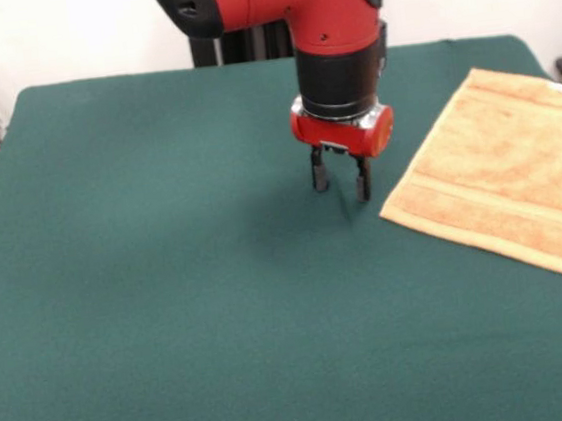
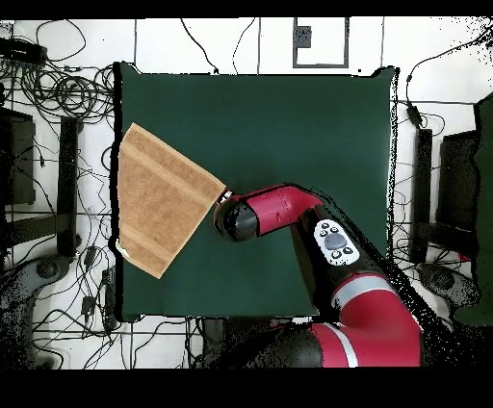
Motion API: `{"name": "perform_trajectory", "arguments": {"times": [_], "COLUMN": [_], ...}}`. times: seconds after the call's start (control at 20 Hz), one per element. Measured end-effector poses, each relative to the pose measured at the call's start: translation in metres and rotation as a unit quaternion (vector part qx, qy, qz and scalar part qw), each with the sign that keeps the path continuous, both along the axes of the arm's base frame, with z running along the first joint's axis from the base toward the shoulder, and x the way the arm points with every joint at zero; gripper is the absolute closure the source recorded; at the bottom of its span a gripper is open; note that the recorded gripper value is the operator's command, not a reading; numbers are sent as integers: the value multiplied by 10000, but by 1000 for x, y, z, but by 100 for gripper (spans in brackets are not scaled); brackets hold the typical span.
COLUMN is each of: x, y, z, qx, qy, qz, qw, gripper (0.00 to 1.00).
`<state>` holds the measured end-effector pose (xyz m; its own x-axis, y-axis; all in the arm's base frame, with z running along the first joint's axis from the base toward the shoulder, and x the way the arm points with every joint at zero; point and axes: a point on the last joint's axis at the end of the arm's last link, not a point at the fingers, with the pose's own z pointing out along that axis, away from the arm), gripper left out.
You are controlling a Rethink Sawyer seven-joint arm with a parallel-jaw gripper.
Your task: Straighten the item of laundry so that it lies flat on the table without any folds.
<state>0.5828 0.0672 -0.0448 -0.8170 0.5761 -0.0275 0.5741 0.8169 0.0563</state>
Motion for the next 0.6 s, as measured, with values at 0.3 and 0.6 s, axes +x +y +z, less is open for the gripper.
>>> {"name": "perform_trajectory", "arguments": {"times": [0.3, 0.6], "x": [0, 1], "y": [1, 6], "z": [0, 2], "qx": [17, 76], "qy": [27, 126], "qz": [-41, -144], "qw": [10000, 9998], "gripper": [0, 0]}}
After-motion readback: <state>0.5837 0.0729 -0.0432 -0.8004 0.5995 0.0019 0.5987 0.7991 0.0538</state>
